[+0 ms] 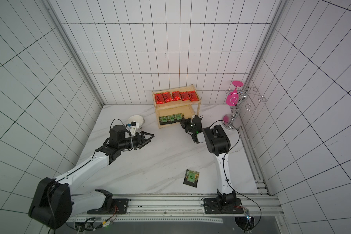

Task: Place the tea bags on the shelf by color
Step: Place the tea bag on the shelf.

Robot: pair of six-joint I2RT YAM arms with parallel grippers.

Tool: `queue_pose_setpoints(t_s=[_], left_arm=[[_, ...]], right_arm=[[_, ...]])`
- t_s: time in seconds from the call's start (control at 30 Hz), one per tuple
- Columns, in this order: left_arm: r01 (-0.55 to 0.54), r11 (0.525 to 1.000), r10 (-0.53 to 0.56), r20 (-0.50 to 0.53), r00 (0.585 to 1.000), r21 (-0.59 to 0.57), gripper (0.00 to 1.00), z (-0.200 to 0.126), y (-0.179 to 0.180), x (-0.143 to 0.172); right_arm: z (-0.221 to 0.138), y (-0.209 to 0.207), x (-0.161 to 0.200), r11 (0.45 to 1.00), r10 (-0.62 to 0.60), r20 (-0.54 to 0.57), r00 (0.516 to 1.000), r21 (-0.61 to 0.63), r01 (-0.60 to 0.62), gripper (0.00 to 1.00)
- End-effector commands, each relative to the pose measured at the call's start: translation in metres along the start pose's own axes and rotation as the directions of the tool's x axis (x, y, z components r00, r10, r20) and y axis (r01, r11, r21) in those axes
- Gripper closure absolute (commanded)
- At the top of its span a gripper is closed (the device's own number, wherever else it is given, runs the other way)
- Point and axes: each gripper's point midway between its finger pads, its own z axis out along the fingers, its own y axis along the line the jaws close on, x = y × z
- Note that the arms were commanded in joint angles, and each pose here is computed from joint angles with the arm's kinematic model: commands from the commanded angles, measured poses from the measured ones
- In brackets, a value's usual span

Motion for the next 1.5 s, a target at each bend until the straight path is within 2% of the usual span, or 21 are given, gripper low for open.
queue_pose_setpoints(t_s=[0.0, 0.2, 0.37, 0.57, 0.63, 0.7, 0.9, 1.03, 1.17, 1.37, 1.47], left_arm=[[-0.036, 0.999, 0.036, 0.013, 0.999, 0.013, 0.32, -0.005, -0.005, -0.001], [-0.038, 0.999, 0.038, 0.015, 0.999, 0.011, 0.32, -0.006, -0.005, -0.001], [-0.039, 0.999, 0.039, 0.019, 0.999, 0.01, 0.32, -0.006, -0.005, -0.001], [-0.035, 0.999, 0.035, 0.022, 0.999, 0.012, 0.32, -0.007, -0.005, -0.001], [-0.035, 0.999, 0.035, 0.02, 0.999, 0.016, 0.32, -0.007, -0.006, -0.001], [-0.033, 0.999, 0.033, 0.02, 0.999, 0.015, 0.32, -0.007, -0.006, 0.0], [-0.034, 0.999, 0.033, 0.021, 0.999, 0.018, 0.32, -0.007, -0.006, 0.0], [-0.034, 0.999, 0.034, 0.023, 0.999, 0.021, 0.33, -0.008, -0.006, 0.0], [-0.035, 0.999, 0.034, 0.025, 0.999, 0.021, 0.33, -0.008, -0.006, 0.0], [-0.039, 0.999, 0.038, 0.029, 0.999, 0.019, 0.33, -0.008, -0.006, 0.0], [-0.052, 0.999, 0.051, 0.028, 0.998, 0.01, 0.33, -0.01, -0.006, 0.001]], right_arm=[[0.008, 0.013, -0.004, 0.999, 0.016, 0.001, 1.0, -0.037, -0.016, 0.93], [0.003, 0.016, -0.004, 1.0, 0.028, -0.001, 1.0, 0.003, -0.028, 0.77], [-0.009, 0.018, -0.003, 0.992, -0.024, -0.008, 1.0, 0.127, 0.025, 0.65], [-0.02, 0.008, 0.0, 0.951, -0.076, -0.058, 0.995, 0.294, 0.09, 0.61], [-0.022, 0.002, 0.001, 0.941, -0.066, -0.071, 0.995, 0.328, 0.085, 0.63], [-0.025, -0.004, 0.003, 0.924, -0.052, -0.077, 0.996, 0.375, 0.077, 0.71], [-0.038, 0.002, -0.006, 0.855, -0.149, -0.086, 0.985, 0.489, 0.172, 0.76], [-0.042, 0.015, -0.012, 0.809, -0.251, -0.102, 0.963, 0.524, 0.267, 0.7], [-0.042, 0.022, -0.014, 0.788, -0.304, -0.107, 0.947, 0.53, 0.313, 0.75], [-0.031, 0.025, -0.009, 0.809, -0.308, -0.13, 0.943, 0.487, 0.331, 0.81], [-0.045, 0.048, 0.008, 0.778, -0.403, -0.166, 0.9, 0.456, 0.432, 0.8]])
